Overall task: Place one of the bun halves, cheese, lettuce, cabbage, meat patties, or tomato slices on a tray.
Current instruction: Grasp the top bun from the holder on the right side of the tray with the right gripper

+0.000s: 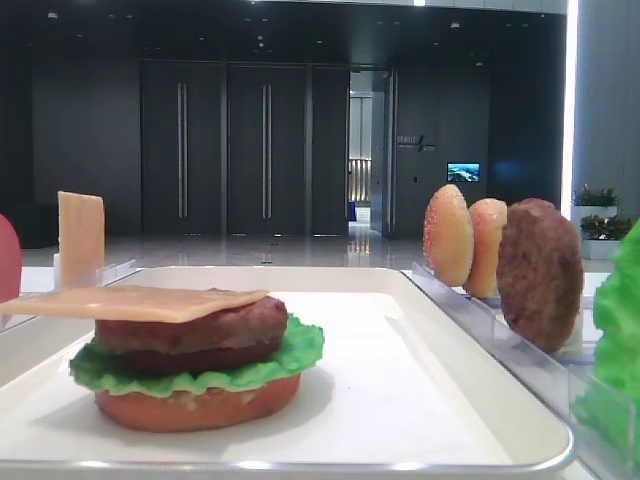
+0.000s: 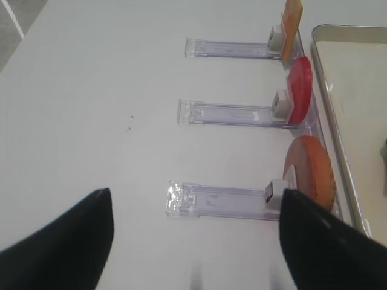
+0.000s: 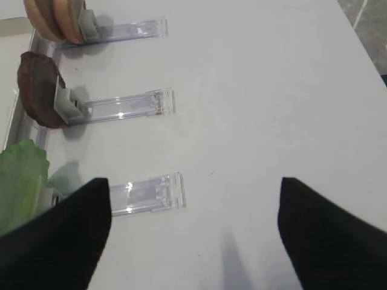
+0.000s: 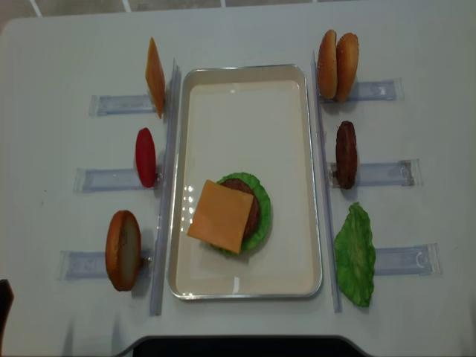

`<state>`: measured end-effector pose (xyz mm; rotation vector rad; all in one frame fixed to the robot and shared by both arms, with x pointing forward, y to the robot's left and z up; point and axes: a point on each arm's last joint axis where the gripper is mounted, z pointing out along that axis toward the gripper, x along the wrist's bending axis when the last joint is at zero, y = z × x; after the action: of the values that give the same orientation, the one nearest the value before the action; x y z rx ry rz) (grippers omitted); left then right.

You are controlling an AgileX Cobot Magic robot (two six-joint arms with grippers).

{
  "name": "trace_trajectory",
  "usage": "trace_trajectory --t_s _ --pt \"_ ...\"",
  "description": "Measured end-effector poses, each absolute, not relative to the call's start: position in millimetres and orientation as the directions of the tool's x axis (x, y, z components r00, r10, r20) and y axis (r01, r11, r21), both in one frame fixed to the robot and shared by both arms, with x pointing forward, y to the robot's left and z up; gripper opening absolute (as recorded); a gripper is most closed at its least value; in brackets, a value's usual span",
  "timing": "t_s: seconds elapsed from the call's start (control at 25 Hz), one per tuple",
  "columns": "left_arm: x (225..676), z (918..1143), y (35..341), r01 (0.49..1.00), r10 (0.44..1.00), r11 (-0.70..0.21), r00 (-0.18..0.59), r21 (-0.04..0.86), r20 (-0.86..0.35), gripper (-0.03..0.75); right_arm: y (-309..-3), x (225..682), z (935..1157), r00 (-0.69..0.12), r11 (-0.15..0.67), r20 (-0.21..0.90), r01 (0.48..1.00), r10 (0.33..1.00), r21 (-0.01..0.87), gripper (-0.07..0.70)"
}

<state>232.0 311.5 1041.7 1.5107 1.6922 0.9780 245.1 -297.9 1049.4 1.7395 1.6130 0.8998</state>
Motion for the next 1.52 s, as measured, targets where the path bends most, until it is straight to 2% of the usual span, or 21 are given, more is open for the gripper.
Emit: trace_trajectory --t_s 0.36,0.68,1.04,1.12,1.32,1.52 --pt "232 1042 312 0.501 0.993 0.053 -0.116 0.864 0.007 0.651 -298 247 1049 0.035 -0.086 0.081 0.602 0.996 0.793 0.539" --pt "232 1042 312 0.501 0.993 0.052 -0.115 0.864 0.007 0.651 -297 278 1053 0.029 -0.064 0.062 0.719 0.998 0.692 0.539" --pt "232 1042 312 0.501 0.993 0.051 -0.115 0.864 0.008 0.651 -287 350 1084 -0.022 -0.052 0.126 0.830 0.992 0.555 0.539" --pt "232 1042 312 0.501 0.993 0.051 -0.115 0.864 0.008 0.651 -286 377 1085 -0.021 -0.044 0.127 0.871 0.992 0.490 0.539" --pt "232 1042 312 0.502 0.993 0.052 -0.115 0.863 0.008 0.651 -283 427 1096 -0.033 -0.026 0.135 0.911 0.990 0.412 0.539" --pt "232 1042 312 0.502 0.993 0.051 -0.116 0.863 0.008 0.651 -282 475 1098 -0.054 0.003 0.134 0.936 0.990 0.352 0.539"
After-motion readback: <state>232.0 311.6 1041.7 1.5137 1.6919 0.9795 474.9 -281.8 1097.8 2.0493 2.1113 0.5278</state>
